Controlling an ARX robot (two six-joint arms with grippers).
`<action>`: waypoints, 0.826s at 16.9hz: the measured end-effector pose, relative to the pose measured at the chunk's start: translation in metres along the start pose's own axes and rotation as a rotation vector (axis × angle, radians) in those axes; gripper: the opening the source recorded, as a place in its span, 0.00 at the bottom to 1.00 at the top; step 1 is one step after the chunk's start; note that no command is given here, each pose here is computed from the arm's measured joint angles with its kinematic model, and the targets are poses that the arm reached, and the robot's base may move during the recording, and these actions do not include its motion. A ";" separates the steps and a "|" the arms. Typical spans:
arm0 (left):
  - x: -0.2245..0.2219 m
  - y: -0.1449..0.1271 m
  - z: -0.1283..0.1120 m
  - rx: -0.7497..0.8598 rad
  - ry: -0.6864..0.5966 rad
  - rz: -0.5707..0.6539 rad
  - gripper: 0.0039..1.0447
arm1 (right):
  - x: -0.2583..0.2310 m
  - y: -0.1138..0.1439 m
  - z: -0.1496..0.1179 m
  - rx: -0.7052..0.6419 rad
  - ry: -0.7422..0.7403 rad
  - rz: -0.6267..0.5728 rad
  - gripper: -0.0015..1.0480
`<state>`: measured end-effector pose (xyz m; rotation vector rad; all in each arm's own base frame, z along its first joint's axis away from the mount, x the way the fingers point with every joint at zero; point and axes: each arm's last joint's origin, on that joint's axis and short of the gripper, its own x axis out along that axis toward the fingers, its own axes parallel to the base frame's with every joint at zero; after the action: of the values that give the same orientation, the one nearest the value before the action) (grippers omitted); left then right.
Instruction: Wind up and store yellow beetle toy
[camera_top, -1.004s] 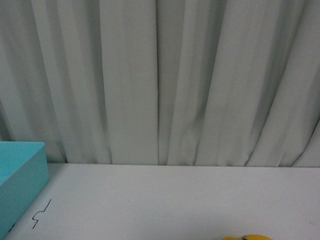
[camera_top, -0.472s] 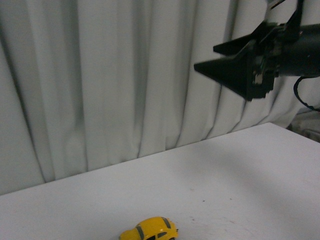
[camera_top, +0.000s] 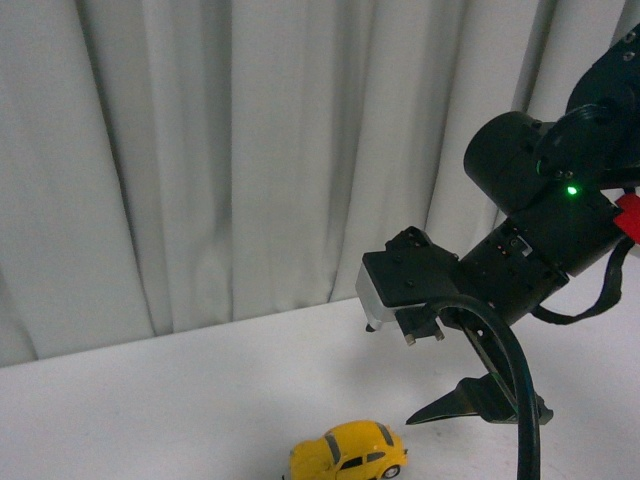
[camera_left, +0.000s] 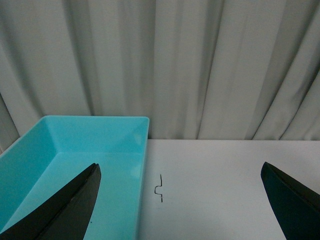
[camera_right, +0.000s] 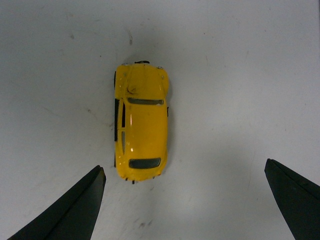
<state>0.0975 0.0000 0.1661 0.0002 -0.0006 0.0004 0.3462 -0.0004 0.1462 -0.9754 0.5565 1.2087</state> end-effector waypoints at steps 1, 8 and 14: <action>0.000 0.000 0.000 0.000 0.000 0.000 0.94 | 0.009 -0.006 0.005 -0.045 0.016 0.029 0.94; 0.000 0.000 0.000 0.000 0.000 -0.001 0.94 | 0.064 -0.007 0.012 -0.057 0.090 0.215 0.94; 0.000 0.000 0.000 0.000 0.000 0.000 0.94 | 0.082 -0.003 0.013 -0.031 0.126 0.248 0.94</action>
<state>0.0975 0.0000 0.1661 0.0002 -0.0006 0.0004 0.3713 0.0531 0.0880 -1.0357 0.7784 1.3844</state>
